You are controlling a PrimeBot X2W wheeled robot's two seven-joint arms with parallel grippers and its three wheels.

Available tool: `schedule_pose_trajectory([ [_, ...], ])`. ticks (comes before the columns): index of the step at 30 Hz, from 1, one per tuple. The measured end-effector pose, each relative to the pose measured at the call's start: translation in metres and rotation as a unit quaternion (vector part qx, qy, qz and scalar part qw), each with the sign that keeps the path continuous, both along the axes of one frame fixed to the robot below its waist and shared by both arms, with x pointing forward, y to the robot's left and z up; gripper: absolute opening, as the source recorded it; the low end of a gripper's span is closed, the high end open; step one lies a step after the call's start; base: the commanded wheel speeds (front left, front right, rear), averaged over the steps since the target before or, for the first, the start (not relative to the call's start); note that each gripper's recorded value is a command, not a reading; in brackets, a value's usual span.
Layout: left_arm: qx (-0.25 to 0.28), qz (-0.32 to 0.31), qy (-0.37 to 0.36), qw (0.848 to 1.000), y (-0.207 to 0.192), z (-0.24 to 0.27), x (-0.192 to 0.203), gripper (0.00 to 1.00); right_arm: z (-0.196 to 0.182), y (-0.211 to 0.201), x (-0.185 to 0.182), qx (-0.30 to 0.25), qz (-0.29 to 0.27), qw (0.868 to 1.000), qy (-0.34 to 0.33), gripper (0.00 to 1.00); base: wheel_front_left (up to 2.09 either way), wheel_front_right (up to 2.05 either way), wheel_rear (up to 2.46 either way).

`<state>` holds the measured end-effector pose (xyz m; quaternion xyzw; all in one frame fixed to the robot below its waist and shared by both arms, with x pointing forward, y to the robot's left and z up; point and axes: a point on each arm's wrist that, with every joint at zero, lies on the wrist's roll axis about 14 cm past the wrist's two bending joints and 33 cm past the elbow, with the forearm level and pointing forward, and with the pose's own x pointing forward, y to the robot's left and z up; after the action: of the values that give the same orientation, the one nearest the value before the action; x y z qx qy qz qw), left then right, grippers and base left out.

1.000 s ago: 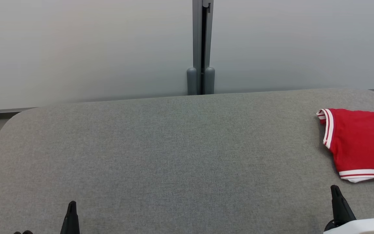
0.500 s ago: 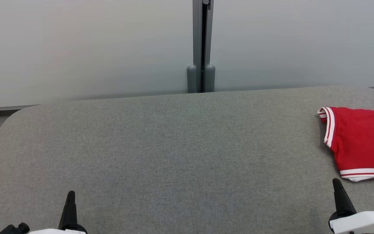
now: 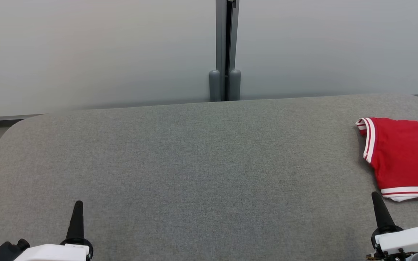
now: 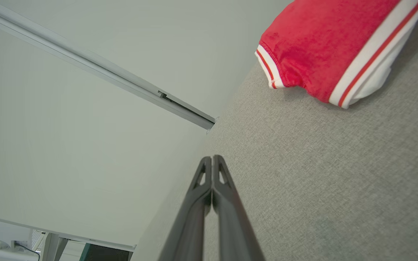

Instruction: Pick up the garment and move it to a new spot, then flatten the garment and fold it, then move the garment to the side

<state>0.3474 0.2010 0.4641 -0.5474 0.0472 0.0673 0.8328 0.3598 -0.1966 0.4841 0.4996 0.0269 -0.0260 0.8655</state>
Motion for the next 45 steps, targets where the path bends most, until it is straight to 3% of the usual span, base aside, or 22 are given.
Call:
schedule_pose_trajectory([
  [18, -0.073, -0.003, -0.025, 0.997, -0.002, 0.013, 0.015, 0.0, 0.006, -0.002, 0.009, 0.092, -0.005, 0.996, -0.008, 0.0, 0.0, 0.0, 0.0],
  [45, -0.16, -0.01, -0.056, 0.986, -0.003, 0.03, 0.031, 0.0, 0.016, -0.002, 0.022, 0.203, -0.003, 0.979, -0.024, 0.0, 0.0, 0.0, 0.0],
])
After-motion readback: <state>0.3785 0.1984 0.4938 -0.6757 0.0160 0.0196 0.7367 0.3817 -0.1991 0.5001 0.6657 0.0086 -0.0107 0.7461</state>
